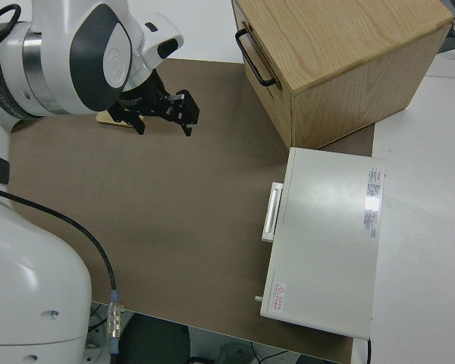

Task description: Pick gray plate from table and place it on lower plate rack with left arm

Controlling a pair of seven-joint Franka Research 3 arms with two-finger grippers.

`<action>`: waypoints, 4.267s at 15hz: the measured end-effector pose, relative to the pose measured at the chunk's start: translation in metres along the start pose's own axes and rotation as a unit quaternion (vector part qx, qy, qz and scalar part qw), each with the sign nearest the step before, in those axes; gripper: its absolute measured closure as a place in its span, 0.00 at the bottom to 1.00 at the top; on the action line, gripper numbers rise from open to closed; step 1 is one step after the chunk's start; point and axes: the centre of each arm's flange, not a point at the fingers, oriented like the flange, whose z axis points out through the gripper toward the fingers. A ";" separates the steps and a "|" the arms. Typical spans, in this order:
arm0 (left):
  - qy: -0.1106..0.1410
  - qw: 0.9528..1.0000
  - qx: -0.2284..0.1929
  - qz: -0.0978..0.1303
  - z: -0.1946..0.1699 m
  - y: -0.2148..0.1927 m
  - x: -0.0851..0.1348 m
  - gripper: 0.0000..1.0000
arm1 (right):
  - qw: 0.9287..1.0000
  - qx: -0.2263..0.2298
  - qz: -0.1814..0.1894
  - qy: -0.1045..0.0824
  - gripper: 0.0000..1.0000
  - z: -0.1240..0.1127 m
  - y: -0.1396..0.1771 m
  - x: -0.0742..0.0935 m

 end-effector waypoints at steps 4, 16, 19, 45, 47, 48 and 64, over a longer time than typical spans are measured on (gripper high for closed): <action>0.006 0.998 0.036 -0.041 0.004 0.017 0.006 0.97 | 1.000 0.000 0.000 0.000 0.01 0.000 0.000 0.000; 0.004 0.990 0.102 -0.092 0.042 0.044 0.027 0.97 | 1.000 0.000 0.000 0.000 0.01 0.000 0.000 0.000; -0.002 0.989 0.111 -0.099 0.052 0.053 0.028 0.97 | 1.000 0.000 0.000 0.000 0.01 0.000 0.000 0.000; -0.027 0.983 0.144 -0.111 0.097 0.106 0.025 0.29 | 1.000 0.000 0.000 0.000 0.01 0.000 0.000 0.000; -0.026 0.983 0.143 -0.111 0.096 0.106 0.025 0.08 | 1.000 0.000 0.000 0.000 0.01 0.000 0.000 0.000; -0.026 0.983 0.143 -0.112 0.095 0.106 0.025 0.01 | 1.000 0.000 0.000 0.000 0.01 0.000 0.000 0.000; -0.036 0.993 -0.050 -0.098 -0.038 0.064 0.059 0.00 | 1.000 0.000 0.000 0.000 0.01 0.000 0.000 0.000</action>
